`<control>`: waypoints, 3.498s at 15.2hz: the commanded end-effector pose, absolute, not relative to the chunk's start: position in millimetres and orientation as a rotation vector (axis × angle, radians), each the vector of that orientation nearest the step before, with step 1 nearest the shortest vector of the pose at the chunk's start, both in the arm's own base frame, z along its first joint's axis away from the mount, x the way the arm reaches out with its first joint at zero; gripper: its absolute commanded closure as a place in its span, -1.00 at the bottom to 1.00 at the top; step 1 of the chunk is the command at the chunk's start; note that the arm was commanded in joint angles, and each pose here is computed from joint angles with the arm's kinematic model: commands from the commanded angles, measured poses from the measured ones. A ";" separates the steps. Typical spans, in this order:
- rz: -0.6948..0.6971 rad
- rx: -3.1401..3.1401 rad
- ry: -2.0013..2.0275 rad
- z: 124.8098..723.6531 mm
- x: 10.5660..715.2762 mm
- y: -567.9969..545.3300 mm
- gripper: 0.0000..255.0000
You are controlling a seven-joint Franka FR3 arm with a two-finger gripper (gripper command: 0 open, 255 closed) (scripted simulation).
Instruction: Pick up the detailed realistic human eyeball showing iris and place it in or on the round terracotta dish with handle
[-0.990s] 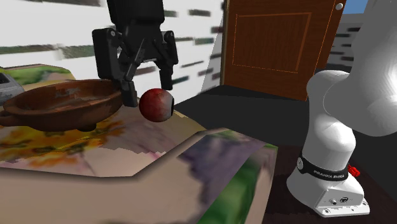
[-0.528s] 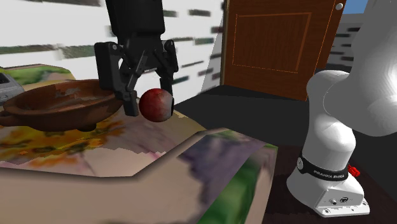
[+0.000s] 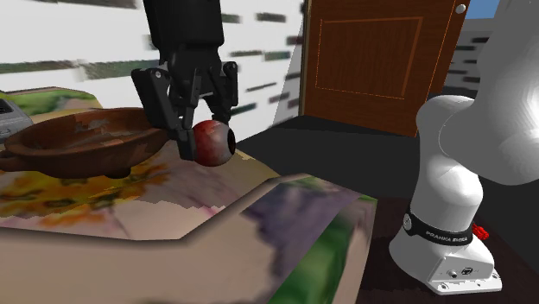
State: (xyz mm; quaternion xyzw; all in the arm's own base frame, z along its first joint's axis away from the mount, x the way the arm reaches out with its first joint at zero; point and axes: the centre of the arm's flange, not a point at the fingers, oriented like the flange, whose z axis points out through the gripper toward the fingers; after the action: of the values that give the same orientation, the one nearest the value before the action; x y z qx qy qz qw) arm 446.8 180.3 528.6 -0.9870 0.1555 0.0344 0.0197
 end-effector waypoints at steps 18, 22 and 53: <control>0.107 -3.062 0.483 602.6 446.8 180.3 1.00; 0.107 -3.062 0.483 623.7 446.8 180.3 1.00; 0.107 -3.062 0.483 578.5 596.7 176.5 1.00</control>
State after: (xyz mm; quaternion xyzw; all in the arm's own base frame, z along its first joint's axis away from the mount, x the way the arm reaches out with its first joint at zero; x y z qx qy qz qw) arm 597.2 175.5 581.4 -0.9870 0.1556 0.0347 0.0196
